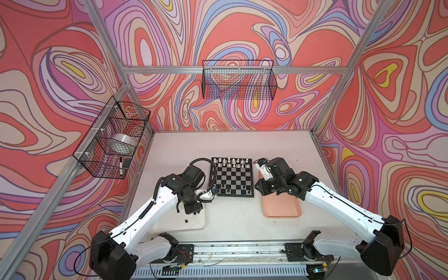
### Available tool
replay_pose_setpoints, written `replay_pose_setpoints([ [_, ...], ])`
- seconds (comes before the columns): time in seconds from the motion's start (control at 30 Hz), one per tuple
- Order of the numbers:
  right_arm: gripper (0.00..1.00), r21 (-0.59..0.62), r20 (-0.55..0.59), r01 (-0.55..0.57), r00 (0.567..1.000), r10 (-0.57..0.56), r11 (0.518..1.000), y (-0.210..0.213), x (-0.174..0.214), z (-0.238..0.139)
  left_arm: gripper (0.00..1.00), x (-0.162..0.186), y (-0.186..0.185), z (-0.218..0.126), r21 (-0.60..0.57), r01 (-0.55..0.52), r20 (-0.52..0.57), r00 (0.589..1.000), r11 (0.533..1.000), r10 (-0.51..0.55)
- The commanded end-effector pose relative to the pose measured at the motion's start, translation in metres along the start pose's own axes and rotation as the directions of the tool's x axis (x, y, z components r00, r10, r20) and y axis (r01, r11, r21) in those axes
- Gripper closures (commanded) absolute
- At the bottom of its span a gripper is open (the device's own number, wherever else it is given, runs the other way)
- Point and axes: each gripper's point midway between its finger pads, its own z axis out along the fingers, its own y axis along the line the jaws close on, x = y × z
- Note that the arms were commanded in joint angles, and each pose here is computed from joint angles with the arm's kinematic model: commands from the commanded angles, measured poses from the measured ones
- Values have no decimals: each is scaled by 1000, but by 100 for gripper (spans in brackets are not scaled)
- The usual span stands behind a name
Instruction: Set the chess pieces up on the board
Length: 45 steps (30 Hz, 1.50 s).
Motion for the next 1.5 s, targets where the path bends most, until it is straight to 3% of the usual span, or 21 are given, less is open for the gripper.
replay_pose_setpoints([
  [0.0, 82, -34, 33, 21, 999, -20, 999, 9, -13, -1, 54, 19, -3, 11, -1, -14, -54, 998, 1000, 14],
  [0.37, 82, -26, 20, 12, 1000, -11, 1000, 6, -7, 4, 62, 26, -2, 36, -11, 0, -41, 999, 1000, -1],
  [0.9, 82, -31, 9, 3, 1000, -3, 1000, 5, -2, 8, 63, 28, 1, 62, -13, 10, -52, 999, 1000, -11],
  [1.17, 82, -207, -25, 16, 999, -21, 978, 35, 4, 4, 66, 31, 2, 70, -21, 8, -63, 998, 1000, -10],
  [1.47, 82, -179, -65, 4, 998, -16, 984, 29, 11, 13, 67, 31, 5, 72, -33, 8, -65, 998, 999, -11],
])
